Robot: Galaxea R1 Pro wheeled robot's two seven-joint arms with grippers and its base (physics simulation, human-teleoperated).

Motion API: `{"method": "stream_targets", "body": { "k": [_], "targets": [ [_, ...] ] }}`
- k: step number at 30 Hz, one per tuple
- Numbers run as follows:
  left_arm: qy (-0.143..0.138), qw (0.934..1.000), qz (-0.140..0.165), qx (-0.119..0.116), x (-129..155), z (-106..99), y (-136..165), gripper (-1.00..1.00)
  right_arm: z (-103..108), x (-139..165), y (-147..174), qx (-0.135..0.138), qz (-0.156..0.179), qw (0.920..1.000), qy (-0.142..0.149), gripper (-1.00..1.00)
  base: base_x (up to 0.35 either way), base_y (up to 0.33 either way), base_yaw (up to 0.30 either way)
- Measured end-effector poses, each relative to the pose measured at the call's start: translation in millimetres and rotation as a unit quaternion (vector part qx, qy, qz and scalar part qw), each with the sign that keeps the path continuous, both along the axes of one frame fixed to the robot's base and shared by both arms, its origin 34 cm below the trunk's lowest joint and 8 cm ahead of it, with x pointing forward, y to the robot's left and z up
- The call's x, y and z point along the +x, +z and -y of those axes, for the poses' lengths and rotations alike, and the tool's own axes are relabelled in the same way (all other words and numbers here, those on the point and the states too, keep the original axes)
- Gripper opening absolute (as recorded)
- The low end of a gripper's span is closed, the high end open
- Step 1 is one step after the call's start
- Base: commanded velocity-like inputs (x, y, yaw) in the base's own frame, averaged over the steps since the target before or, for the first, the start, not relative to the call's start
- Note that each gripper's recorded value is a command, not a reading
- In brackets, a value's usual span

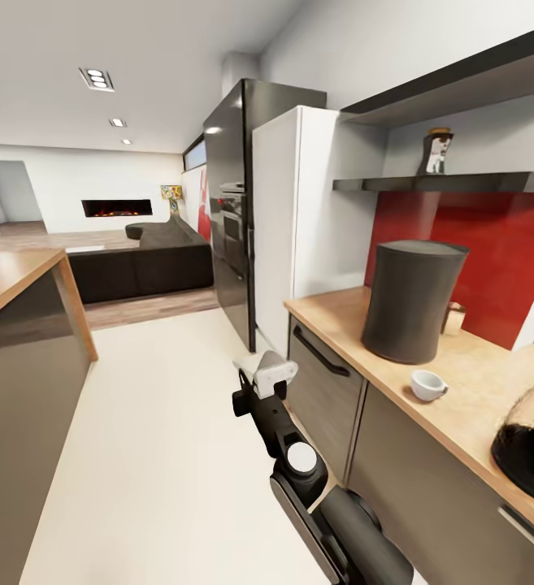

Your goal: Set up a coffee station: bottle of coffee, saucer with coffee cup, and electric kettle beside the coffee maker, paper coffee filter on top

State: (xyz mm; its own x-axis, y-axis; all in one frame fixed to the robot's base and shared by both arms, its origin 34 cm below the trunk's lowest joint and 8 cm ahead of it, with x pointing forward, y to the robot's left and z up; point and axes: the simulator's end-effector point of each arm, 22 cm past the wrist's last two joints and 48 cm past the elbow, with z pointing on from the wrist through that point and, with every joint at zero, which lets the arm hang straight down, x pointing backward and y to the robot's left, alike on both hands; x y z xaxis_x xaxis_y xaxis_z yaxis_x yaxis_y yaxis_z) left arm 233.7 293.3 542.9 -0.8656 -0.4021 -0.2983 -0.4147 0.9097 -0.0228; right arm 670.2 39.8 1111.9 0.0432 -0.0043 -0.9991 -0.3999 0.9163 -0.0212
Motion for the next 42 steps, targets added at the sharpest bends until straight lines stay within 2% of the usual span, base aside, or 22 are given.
{"method": "stream_targets", "body": {
  "k": [42],
  "targets": [
    [0.0,1.0,0.001,0.0,0.3,0.0,0.1,1.0,0.3,0.1,-0.2,0.0,0.0,1.0,0.0,-1.0,0.305,0.215,-0.003]
  ]
}}
